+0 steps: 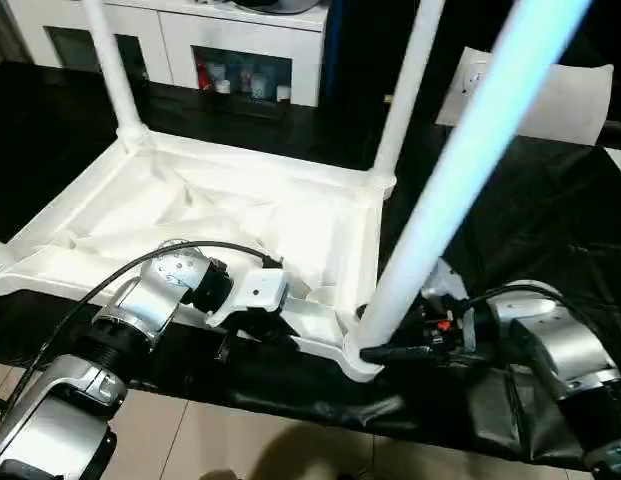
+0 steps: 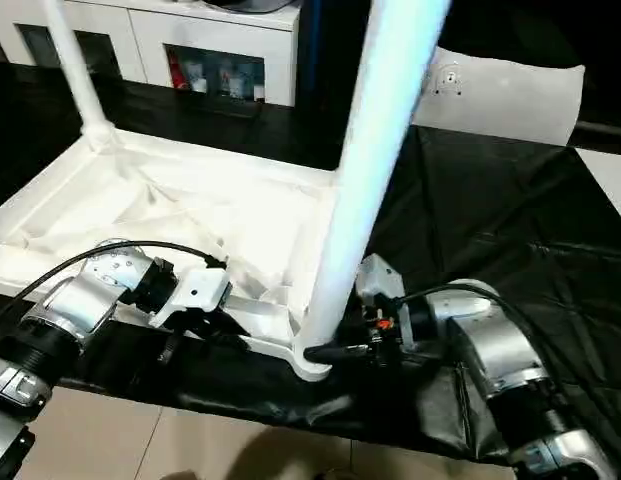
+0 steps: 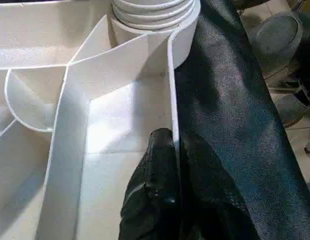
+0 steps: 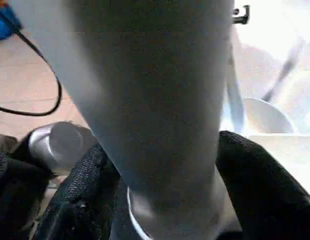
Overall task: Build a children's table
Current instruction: Rotate leg to tighten
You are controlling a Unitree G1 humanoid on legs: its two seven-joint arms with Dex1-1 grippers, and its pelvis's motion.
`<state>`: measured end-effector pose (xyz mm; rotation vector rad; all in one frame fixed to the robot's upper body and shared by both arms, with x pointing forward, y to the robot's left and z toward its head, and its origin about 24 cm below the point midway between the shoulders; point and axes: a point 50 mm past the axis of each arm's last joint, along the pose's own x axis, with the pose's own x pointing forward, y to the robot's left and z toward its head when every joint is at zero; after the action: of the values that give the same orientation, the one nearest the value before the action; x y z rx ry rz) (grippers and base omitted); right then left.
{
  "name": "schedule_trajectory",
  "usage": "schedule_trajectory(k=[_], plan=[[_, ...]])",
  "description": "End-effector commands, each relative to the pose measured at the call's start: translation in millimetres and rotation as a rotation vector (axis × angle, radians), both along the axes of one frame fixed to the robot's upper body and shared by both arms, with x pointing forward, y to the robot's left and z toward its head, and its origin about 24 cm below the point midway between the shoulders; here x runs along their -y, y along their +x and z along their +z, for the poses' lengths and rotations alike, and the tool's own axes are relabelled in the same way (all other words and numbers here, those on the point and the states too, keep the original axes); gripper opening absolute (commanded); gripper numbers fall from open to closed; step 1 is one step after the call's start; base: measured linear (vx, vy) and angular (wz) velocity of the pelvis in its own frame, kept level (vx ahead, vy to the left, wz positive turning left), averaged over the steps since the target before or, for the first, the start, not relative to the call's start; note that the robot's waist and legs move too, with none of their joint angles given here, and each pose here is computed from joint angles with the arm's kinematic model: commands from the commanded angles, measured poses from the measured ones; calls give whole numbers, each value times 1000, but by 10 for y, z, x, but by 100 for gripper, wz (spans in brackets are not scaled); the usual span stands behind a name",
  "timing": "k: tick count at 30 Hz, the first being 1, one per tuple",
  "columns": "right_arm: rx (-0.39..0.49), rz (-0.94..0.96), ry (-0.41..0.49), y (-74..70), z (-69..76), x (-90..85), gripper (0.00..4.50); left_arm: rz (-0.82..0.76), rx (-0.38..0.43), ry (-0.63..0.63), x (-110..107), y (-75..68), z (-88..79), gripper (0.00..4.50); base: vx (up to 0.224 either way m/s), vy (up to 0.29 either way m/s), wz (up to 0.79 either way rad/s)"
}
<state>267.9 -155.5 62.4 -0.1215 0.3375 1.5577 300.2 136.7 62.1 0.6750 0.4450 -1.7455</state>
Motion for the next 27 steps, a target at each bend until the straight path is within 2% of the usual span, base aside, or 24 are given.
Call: schedule_trajectory(k=[1,4,8,11,16,17,19,20,21,22,25,26,27], plan=[[-3,13,8,36,49,14,274,-98,-36,46,58,-83,-73,0,0,0,0],[-17,31,12,35,49,6,237,-91,-45,42,43,-86,-75,0,0,0,0],[-32,45,20,16,42,-2,212,-52,-70,11,38,-78,-73,0,0,0,0],[-43,45,33,4,36,-10,211,-20,-82,-13,43,-66,-70,0,0,0,0],[-80,-75,102,-50,-4,-100,207,146,-76,-69,93,24,-78,0,0,0,0],[-66,-179,116,-56,-47,-189,207,235,-69,-86,138,80,-79,0,0,0,0],[-56,-235,110,-51,-77,-236,207,277,-67,-95,167,105,-80,0,0,0,0],[-41,-359,80,-17,-155,-342,207,337,-63,-117,243,135,-85,0,0,0,0],[-38,-404,69,-3,-181,-379,206,356,-61,-124,272,143,-87,0,0,0,0],[-38,-404,69,-3,-181,-379,205,356,-61,-124,272,143,-87,0,0,0,0],[-77,-634,88,131,-205,-657,201,472,-41,-166,492,196,-96,0,0,0,0],[-77,-634,88,131,-205,-657,200,472,-41,-166,492,196,-96,0,0,0,0],[-84,-753,85,220,-191,-796,200,531,-26,-184,601,230,-90,0,0,0,0]])
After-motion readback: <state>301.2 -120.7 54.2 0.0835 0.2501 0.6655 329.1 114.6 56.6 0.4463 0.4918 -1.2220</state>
